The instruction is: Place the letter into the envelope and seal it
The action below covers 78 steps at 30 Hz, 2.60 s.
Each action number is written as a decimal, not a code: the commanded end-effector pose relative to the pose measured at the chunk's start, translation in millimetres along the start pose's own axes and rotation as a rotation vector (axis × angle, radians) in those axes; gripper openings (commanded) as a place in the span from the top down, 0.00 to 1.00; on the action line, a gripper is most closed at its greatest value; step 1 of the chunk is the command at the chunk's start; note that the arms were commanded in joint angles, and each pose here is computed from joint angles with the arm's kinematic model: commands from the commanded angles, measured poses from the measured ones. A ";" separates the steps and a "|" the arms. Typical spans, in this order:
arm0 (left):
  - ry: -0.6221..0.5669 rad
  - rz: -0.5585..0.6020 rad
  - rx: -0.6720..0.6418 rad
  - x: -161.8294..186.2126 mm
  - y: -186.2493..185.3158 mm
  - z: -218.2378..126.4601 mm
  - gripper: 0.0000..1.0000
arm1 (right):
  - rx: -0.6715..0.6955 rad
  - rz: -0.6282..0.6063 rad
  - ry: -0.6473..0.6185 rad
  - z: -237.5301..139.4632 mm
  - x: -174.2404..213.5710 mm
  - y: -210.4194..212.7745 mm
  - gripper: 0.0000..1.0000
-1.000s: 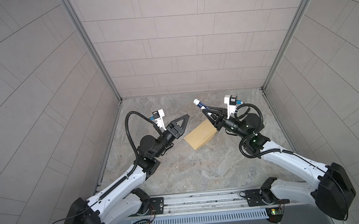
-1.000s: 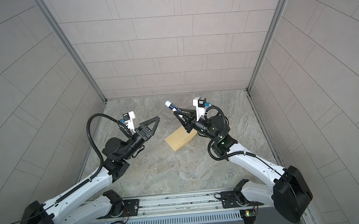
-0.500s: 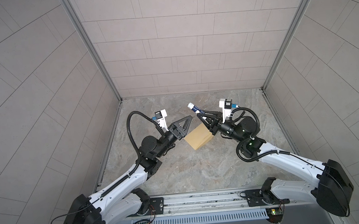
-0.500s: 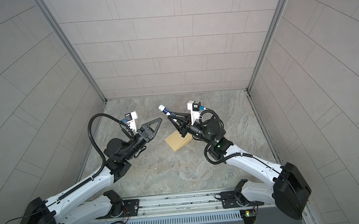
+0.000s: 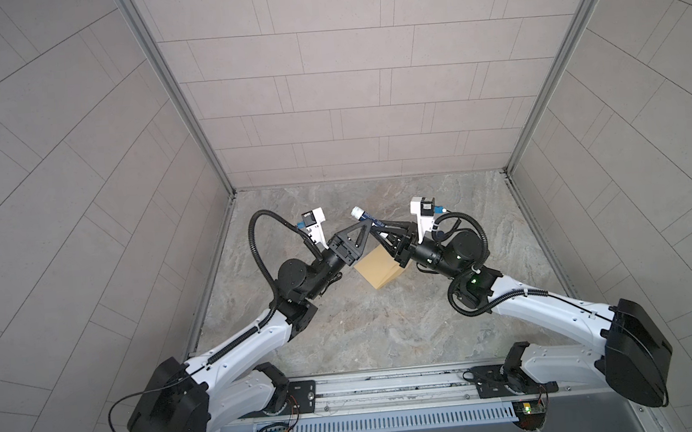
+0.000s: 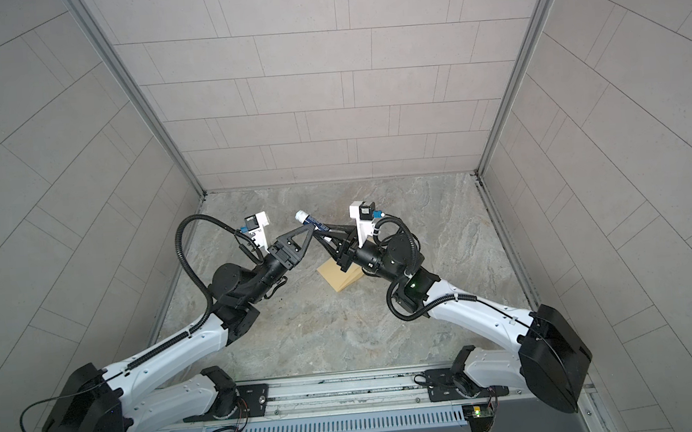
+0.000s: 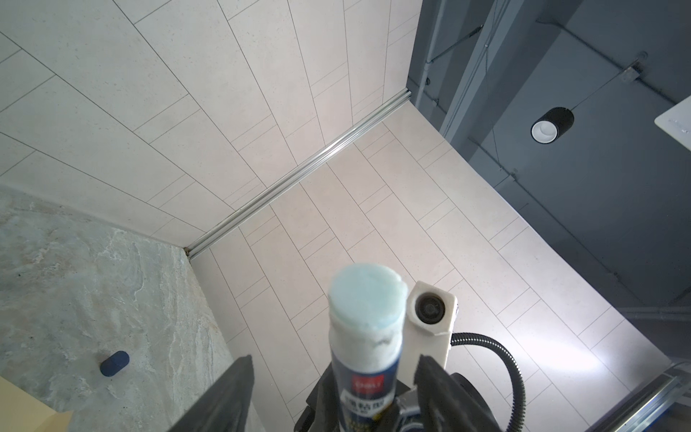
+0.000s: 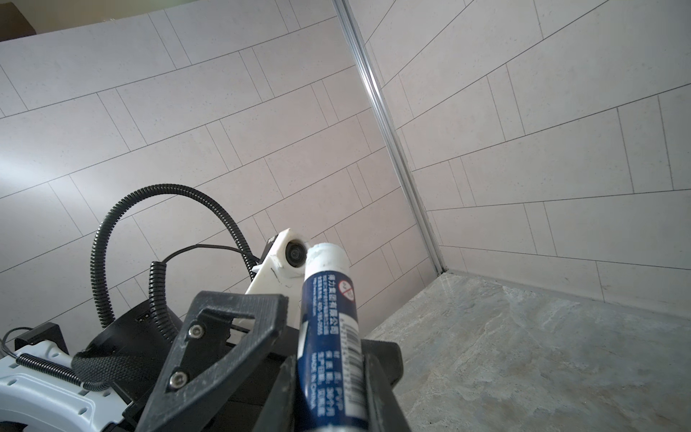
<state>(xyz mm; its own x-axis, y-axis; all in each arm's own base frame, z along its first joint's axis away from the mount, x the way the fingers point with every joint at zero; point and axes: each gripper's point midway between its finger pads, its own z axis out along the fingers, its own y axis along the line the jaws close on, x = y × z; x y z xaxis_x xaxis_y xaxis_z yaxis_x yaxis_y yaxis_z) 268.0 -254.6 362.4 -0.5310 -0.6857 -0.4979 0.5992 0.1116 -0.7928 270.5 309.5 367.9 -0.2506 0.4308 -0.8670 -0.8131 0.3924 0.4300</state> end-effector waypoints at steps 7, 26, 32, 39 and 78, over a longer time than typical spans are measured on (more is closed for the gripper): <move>-0.053 0.034 0.113 -15.5 -33.0 3.0 0.47 | -0.022 0.025 -0.071 3.0 -8.5 7.7 1.00; -0.054 0.061 0.107 -14.3 -30.2 3.5 0.82 | -0.028 0.148 -0.136 8.1 -0.3 -0.1 1.00; -0.051 0.073 0.096 -13.4 -27.6 3.3 0.89 | -0.032 0.160 -0.137 9.5 1.0 -0.7 1.00; -0.055 0.098 0.104 -14.5 -30.6 2.6 0.60 | -0.050 0.185 -0.150 11.4 -0.4 1.2 1.00; -0.069 0.199 0.068 -21.7 -33.2 -9.5 0.63 | -0.135 0.175 -0.069 12.7 5.9 21.1 1.00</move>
<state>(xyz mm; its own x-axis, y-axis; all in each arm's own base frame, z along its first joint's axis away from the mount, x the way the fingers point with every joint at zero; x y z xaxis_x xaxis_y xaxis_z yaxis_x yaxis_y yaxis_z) 263.2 -244.6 374.7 -0.4172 -0.6868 -0.5952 0.6728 0.2069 -0.7103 265.2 331.4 360.3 -0.3692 0.5326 -0.7616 -0.8072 0.2223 0.5468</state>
